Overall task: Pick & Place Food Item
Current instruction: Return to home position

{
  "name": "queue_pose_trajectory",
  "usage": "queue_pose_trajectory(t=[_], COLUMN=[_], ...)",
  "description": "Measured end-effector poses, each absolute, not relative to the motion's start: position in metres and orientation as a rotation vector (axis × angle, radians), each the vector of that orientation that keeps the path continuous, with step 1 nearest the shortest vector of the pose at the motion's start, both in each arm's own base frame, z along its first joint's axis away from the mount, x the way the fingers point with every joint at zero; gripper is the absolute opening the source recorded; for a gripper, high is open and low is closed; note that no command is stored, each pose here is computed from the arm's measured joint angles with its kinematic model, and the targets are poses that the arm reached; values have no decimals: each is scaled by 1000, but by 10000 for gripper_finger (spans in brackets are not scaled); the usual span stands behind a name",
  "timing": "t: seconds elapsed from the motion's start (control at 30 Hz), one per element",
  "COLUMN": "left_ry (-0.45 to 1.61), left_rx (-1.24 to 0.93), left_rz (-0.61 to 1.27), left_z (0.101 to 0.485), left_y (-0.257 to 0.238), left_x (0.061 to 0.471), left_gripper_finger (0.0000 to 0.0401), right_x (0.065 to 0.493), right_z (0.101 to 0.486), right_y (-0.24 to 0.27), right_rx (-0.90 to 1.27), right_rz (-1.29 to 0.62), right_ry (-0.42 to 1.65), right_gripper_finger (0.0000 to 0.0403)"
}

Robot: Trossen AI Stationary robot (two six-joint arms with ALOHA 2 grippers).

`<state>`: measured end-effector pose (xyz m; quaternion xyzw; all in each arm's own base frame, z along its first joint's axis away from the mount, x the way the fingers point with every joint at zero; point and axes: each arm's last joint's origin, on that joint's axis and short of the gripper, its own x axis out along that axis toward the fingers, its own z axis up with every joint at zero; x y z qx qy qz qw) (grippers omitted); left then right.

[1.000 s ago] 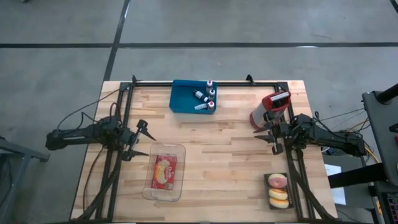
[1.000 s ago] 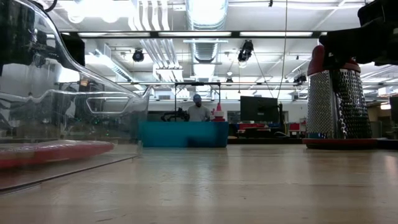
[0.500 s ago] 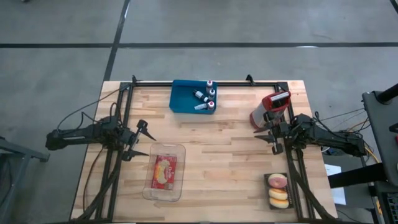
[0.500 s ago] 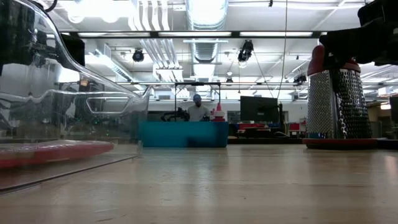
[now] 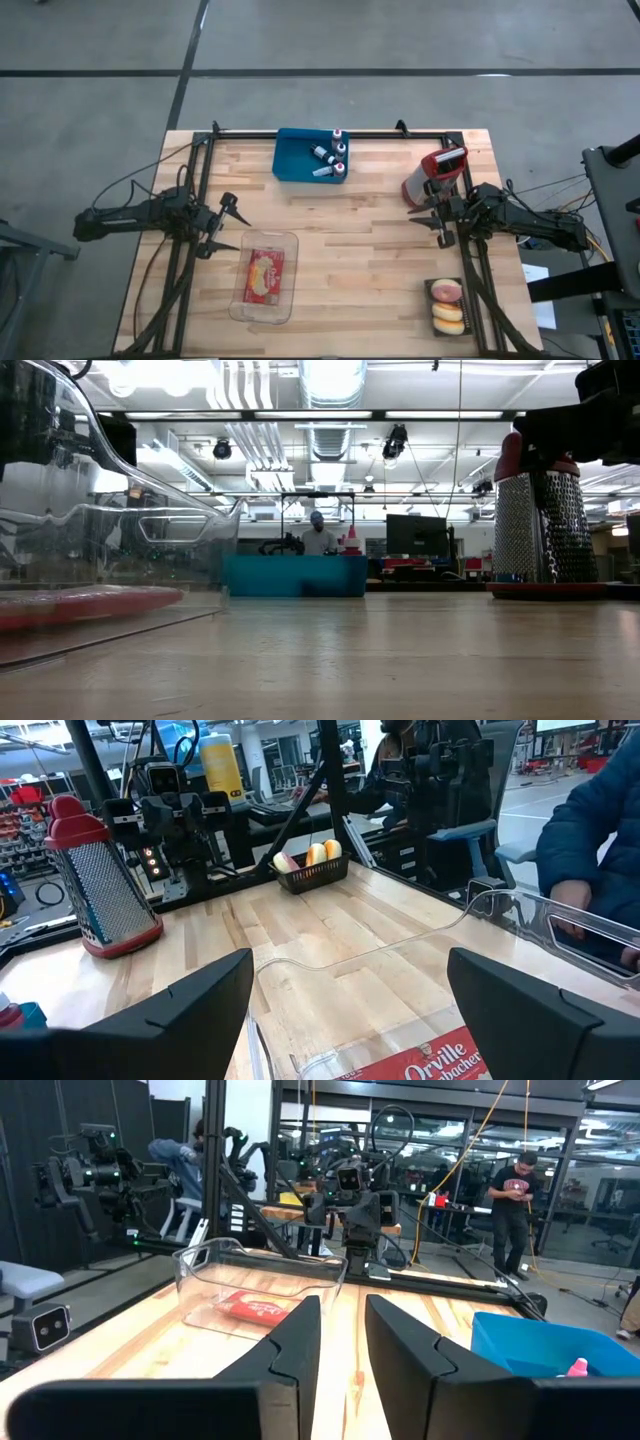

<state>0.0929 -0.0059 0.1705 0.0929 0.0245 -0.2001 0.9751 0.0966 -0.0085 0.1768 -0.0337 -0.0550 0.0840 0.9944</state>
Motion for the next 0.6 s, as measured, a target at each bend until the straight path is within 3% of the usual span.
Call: queue_pose_trajectory(t=[0.6], left_ry=[50], left_rx=[187], left_rz=[-403], left_z=[170], left_y=[-6], left_x=[93], left_gripper_finger=[339], right_x=[97], right_z=[177], right_y=[-8], right_rx=[-67], right_rz=[169], right_ry=[-110], right_gripper_finger=[71])
